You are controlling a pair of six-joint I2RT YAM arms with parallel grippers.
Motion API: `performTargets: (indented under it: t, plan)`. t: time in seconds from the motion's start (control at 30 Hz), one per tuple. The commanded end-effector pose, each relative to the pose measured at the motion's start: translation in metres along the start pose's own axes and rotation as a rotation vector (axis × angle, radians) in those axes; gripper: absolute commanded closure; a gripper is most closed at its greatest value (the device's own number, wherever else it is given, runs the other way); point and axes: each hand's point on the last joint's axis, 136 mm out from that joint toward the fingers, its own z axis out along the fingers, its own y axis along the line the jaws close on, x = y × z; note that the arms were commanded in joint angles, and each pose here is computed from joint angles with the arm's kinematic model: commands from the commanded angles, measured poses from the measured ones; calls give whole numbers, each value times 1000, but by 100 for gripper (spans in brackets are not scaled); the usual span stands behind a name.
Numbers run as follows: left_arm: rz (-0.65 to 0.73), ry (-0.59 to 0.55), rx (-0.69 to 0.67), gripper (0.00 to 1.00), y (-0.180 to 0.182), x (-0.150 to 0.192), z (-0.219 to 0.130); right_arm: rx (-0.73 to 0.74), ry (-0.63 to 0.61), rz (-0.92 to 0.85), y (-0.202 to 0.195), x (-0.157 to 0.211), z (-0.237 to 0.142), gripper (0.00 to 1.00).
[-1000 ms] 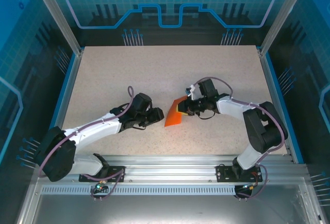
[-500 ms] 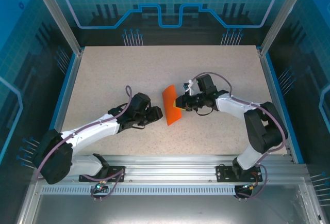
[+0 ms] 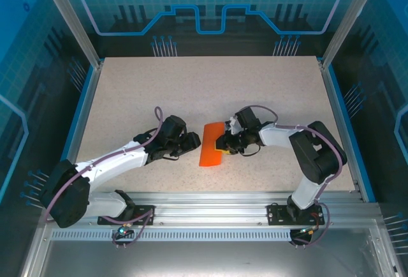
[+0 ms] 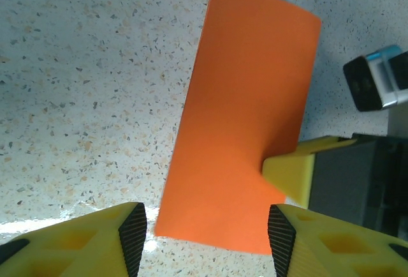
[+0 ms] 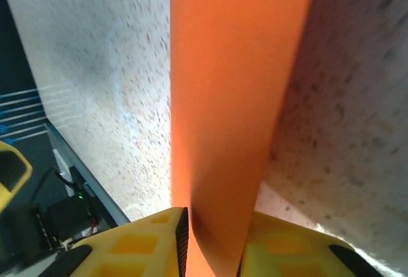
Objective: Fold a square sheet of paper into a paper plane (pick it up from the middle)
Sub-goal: Place the paper at the center of the table.
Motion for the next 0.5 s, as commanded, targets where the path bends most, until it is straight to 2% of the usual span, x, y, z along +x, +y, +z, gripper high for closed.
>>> performTargets:
  t: [0.0,0.13,0.17,0.33,0.47]
  plan:
    - [-8,0,-17,43,7,0,0,142,-15,-8,-16,11,-12,66]
    - [-5,2,-19,43,9,2,0,358,-59,-11,-45,7,-37,63]
    - [-6,1,-19,43,9,1,0,371,-70,-14,-45,5,-41,62]
    - [-4,7,-28,43,12,3,3,167,-64,-82,-2,3,-26,62]
    - [3,30,-26,43,11,6,8,145,-56,-64,0,-1,-14,62]
